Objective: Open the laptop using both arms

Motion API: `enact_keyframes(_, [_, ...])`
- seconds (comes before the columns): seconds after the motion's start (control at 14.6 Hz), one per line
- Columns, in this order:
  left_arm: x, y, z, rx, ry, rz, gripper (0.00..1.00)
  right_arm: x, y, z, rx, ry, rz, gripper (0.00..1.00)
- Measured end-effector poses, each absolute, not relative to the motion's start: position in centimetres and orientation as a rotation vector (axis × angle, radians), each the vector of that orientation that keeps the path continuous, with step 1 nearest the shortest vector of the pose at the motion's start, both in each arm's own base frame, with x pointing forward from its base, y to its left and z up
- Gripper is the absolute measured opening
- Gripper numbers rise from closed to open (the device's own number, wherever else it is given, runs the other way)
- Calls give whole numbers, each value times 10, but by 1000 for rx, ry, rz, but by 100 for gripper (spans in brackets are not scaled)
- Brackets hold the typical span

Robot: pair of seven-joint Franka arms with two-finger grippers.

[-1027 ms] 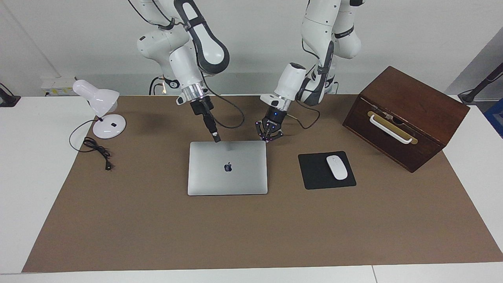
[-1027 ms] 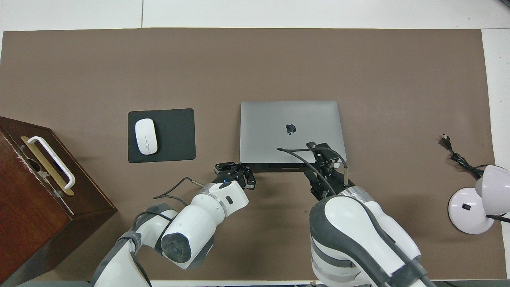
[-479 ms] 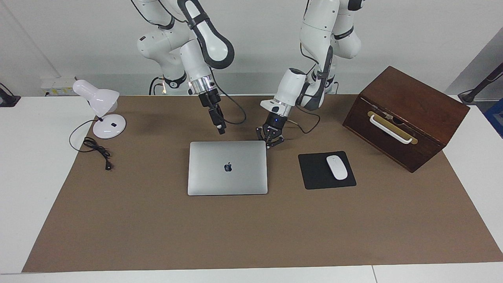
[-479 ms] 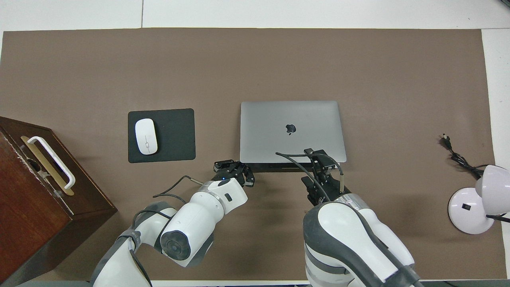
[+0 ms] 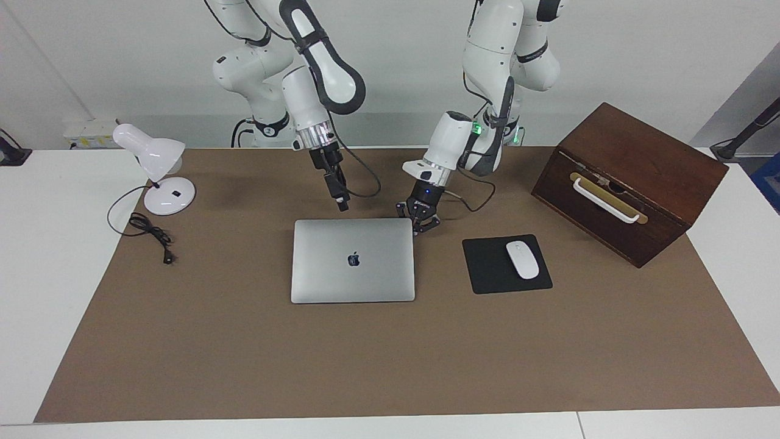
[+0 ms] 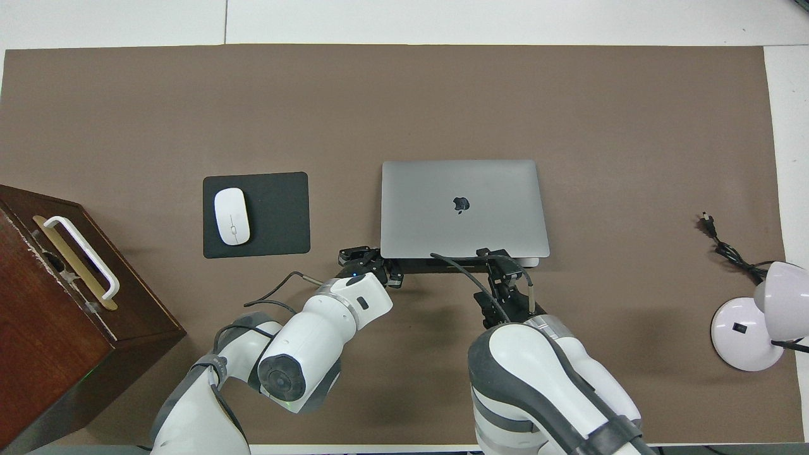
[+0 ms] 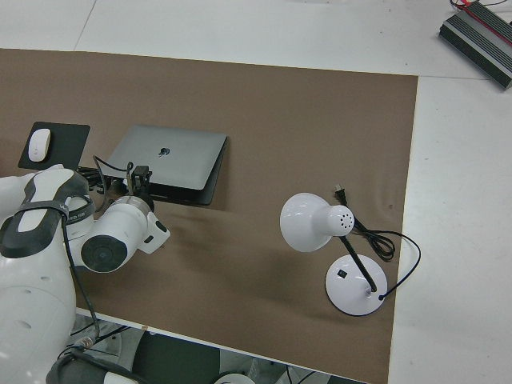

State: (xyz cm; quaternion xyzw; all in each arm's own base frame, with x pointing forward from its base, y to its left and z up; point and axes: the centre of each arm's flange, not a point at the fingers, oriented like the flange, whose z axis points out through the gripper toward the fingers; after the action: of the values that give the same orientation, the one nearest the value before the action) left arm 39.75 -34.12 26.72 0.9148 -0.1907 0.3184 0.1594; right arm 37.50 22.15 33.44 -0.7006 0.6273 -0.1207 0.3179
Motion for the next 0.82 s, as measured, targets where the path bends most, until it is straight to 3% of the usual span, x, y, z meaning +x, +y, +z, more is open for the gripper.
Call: enact_keyframes(0.82, [398, -341, 267, 2614, -547, 911, 1, 405, 184, 331, -1875, 1648, -416, 100])
